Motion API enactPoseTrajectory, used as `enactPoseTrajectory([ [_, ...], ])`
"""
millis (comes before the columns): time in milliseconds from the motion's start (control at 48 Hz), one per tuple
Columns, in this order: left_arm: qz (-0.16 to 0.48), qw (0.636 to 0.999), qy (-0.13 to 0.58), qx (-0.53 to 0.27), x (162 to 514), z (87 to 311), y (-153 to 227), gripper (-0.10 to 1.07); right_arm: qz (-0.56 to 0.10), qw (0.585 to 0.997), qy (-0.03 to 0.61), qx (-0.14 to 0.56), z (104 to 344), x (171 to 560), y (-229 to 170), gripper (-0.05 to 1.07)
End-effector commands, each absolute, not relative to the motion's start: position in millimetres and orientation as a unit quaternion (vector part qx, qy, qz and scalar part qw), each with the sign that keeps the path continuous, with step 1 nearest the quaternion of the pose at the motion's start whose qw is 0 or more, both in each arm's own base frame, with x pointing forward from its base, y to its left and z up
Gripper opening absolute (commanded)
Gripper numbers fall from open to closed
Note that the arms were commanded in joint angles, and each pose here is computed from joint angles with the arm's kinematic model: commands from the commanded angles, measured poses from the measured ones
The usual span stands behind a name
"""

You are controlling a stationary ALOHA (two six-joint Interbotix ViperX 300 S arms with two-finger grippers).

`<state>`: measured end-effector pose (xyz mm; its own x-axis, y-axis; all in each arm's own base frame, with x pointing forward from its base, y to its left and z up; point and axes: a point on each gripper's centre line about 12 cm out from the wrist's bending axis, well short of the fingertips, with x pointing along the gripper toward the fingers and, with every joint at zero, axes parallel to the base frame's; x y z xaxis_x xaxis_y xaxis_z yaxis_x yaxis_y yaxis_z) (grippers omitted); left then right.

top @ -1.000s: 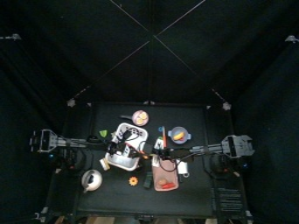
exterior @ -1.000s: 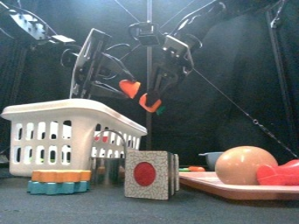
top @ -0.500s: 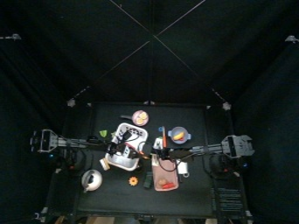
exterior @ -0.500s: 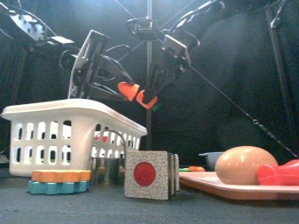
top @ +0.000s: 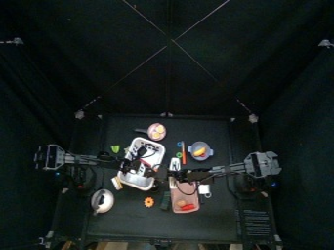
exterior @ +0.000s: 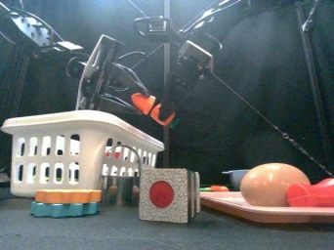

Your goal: Put together carrot and place on plate

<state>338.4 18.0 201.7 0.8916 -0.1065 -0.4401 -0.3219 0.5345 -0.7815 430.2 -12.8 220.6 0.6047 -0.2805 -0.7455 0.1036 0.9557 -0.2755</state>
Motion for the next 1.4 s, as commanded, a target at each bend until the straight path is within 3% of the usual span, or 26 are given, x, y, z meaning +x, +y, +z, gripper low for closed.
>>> enactPoseTrajectory([
  [0,0.056,0.849,0.216,-0.478,341,208,17,0.73,-0.112,0.898,0.413,-0.103,237,434,-14,0.55],
  [1375,0.057,0.846,0.224,-0.48,343,202,16,0.73,-0.096,0.895,0.417,-0.126,229,442,0,0.55],
])
